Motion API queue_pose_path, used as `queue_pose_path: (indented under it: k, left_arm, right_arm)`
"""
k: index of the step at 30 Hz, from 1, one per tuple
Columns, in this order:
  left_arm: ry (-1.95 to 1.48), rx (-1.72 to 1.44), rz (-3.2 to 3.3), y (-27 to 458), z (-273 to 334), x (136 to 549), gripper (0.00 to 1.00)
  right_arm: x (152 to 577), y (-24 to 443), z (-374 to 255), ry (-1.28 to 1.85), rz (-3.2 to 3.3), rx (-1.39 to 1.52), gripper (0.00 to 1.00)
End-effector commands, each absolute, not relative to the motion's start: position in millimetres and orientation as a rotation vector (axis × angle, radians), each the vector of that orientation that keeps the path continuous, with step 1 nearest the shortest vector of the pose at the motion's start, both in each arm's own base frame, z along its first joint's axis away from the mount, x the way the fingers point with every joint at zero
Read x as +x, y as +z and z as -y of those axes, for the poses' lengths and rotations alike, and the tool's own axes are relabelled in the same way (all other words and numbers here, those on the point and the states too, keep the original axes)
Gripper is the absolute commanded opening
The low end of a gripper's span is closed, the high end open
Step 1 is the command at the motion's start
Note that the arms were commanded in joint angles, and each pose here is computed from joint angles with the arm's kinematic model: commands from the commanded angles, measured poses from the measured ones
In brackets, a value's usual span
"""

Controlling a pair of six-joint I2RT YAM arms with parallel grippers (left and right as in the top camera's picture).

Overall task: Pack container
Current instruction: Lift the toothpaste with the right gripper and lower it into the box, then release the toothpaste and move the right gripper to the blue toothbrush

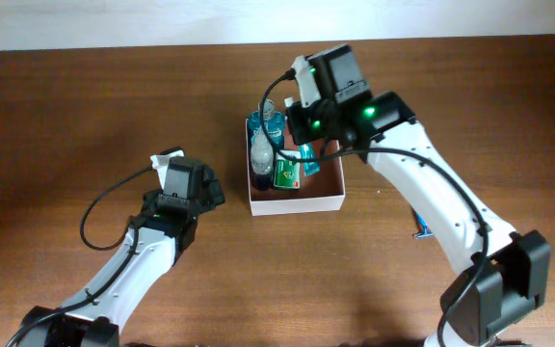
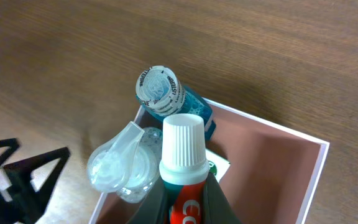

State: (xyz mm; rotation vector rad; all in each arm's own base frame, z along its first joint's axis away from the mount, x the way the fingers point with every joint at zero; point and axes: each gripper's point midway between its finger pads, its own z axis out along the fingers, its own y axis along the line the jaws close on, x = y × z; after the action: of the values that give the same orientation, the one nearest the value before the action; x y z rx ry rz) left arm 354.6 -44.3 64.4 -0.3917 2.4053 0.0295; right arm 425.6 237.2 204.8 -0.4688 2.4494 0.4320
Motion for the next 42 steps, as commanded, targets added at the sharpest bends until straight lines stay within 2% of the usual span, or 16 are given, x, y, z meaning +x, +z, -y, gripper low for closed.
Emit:
queue_pose_path:
  k: [1,16,35,36,38,42]
  left_arm:
    - [0.062,-0.377,-2.404,65,40,355,0.99]
    - [0.062,-0.377,-2.404,65,40,355,0.99]
    - [0.062,-0.377,-2.404,65,40,355,0.99]
    - [0.062,-0.377,-2.404,65,40,355,1.0]
    - [0.062,-0.377,-2.404,65,40,355,0.99]
    - [0.062,-0.377,-2.404,65,40,355,0.99]
  right_arm:
    - [435,189,-234,0.274,-2.465,-0.443,0.1]
    - [432,134,-224,0.227,-2.616,-0.341,0.07]
    - [429,115,-207,0.138,-2.684,-0.281,0.08]
    - [429,115,-206,0.139,-2.685,-0.279,0.1]
    - [429,115,-206,0.138,-2.685,-0.278,0.31]
    - [429,115,-207,0.144,-2.686,-0.28,0.38]
